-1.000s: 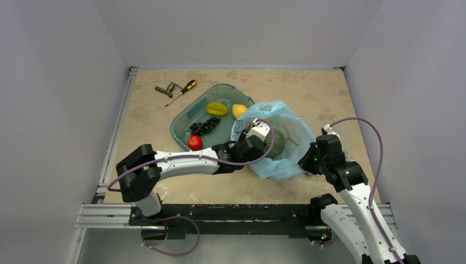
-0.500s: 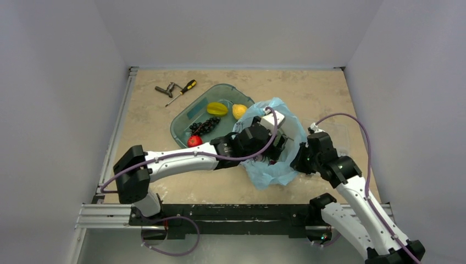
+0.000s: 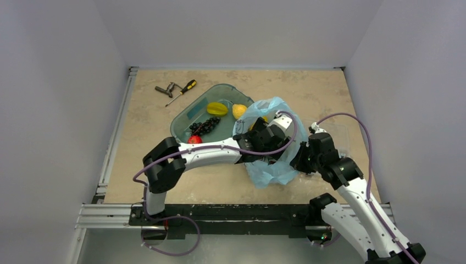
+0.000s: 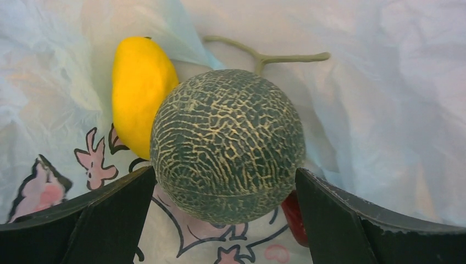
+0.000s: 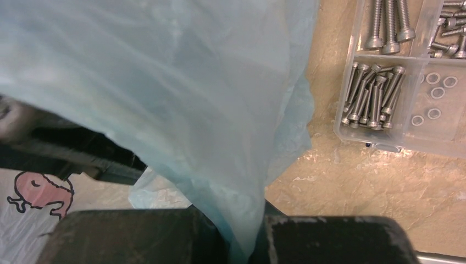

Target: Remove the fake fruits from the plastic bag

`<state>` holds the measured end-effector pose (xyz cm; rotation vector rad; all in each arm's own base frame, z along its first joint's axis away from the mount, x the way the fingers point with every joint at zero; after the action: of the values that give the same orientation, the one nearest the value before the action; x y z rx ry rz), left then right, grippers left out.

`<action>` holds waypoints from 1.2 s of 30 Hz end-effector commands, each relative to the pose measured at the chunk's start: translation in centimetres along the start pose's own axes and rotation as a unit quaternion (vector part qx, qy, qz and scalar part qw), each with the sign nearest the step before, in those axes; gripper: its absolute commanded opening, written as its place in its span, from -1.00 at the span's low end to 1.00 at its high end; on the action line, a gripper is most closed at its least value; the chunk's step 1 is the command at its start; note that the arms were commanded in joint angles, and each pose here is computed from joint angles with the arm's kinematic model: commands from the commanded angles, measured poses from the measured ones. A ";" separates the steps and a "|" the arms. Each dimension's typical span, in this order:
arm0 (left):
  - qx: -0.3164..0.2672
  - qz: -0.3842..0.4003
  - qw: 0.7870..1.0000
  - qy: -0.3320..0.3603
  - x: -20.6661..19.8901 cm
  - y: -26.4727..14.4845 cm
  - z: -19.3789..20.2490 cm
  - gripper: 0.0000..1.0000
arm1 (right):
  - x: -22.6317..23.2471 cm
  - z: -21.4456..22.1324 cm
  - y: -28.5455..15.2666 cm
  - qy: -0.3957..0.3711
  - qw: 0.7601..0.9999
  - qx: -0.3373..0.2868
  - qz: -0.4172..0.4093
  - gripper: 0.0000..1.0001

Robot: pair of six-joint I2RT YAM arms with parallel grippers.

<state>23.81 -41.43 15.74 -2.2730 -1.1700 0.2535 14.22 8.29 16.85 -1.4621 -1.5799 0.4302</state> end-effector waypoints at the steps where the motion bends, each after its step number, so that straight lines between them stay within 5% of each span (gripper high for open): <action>1: -0.011 -0.040 0.999 0.003 1.0 1.0 -0.6 1.00 | 0.6 -0.6 -0.1 -0.010 1.000 -0.015 -0.017 -1.00; 10: 0.039 -0.076 0.996 0.004 0.9 5.6 3.8 0.97 | 0.7 -0.7 -0.1 -0.008 1.000 -0.018 -0.018 -1.00; 16: 0.051 -0.021 0.998 -0.043 1.3 5.9 4.2 0.11 | 0.8 -1.0 -0.5 -0.006 0.999 -0.025 -0.021 -1.00; 20: -0.035 0.149 0.978 -0.142 -0.1 3.4 2.4 -0.37 | 0.8 -0.9 -0.7 -0.004 0.999 -0.030 -0.025 -1.00; 30: -0.093 0.181 0.975 -0.091 -0.6 -2.4 0.0 0.23 | 0.3 -1.3 -1.2 0.012 0.998 -0.053 -0.009 -1.00; 36: -0.130 0.143 0.977 -0.086 0.0 -2.5 -4.4 0.24 | -0.3 -1.1 -1.4 0.055 0.996 -0.074 0.003 -1.00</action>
<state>21.73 -40.76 16.16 -2.6005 -0.9063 0.5270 14.04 7.62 17.90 -1.5320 -1.5764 0.3204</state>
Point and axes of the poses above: each gripper's point midway between its finger pads, its own y axis out along the fingers, its own x axis along the line the jaws close on, z = x × y, the point moved 5 cm from there along -y, back along the fingers, and after that the axes turned 1 degree about y, right-handed, at the moved point
